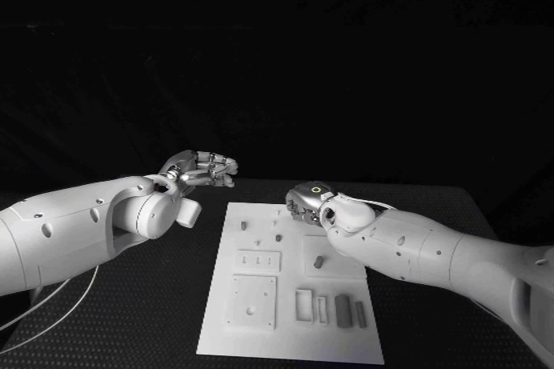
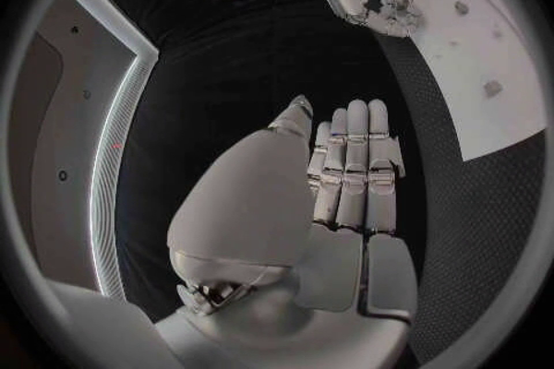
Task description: Assemble the parts on the task board
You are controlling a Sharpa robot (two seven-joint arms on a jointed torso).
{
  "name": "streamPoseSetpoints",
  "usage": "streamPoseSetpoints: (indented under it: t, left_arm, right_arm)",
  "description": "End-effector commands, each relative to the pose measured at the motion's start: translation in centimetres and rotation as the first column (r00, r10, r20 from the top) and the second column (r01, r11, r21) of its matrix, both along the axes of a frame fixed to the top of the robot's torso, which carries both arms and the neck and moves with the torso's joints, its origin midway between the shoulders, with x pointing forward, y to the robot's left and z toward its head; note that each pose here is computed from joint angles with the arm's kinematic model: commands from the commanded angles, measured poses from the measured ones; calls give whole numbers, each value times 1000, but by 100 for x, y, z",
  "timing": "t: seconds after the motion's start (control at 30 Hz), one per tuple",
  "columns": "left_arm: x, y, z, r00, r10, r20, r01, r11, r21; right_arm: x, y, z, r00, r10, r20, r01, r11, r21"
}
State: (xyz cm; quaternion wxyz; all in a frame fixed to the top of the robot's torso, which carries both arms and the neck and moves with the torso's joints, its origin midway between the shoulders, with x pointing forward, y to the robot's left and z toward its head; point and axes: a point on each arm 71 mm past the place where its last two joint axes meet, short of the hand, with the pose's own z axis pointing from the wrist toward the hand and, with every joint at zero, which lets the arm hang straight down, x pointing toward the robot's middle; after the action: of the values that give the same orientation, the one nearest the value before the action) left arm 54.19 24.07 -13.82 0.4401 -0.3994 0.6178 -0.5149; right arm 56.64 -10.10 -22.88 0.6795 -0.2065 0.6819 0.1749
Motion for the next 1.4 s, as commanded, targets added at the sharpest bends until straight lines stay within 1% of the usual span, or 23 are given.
streamPoseSetpoints:
  t: [0.03, 0.2, 0.27, 0.43, 0.47, 0.57, 0.77, 1.13, 1.4]
  left_arm:
    - [5, -35, 36, 1000, -11, 20, 11, 1000, 1]
    - [7, -61, 42, 1000, -16, 22, 16, 1000, 0]
    - [5, -58, 67, 1000, -15, 27, 15, 1000, 1]
    - [7, -82, 102, 999, -20, 35, 20, 1000, 2]
    - [8, -93, 126, 999, -23, 39, 23, 1000, 2]
    - [-6, -110, 163, 999, -28, 45, 28, 1000, 0]
    - [-22, -139, 209, 998, -36, 55, 37, 999, 0]
    - [-25, -149, 218, 998, -38, 57, 38, 999, 0]
    - [-22, -151, 218, 998, -38, 57, 38, 999, 0]
  right_arm:
    - [22, 15, 37, 999, -13, 51, 13, 1000, 11]
    - [33, 68, 58, 997, -17, 76, 16, 1000, 19]
    - [31, 104, 72, 996, -14, 87, 12, 1000, 22]
    - [51, 158, 82, 995, -13, 98, 11, 1000, 24]
    - [57, 169, 83, 995, -15, 101, 12, 1000, 24]
    - [64, 198, 91, 994, -17, 111, 14, 1000, 28]
    - [61, 242, 94, 993, -14, 117, 11, 999, 33]
    - [33, 314, 100, 993, 1, 116, -6, 999, 39]
    - [34, 314, 95, 994, 0, 110, -4, 999, 36]
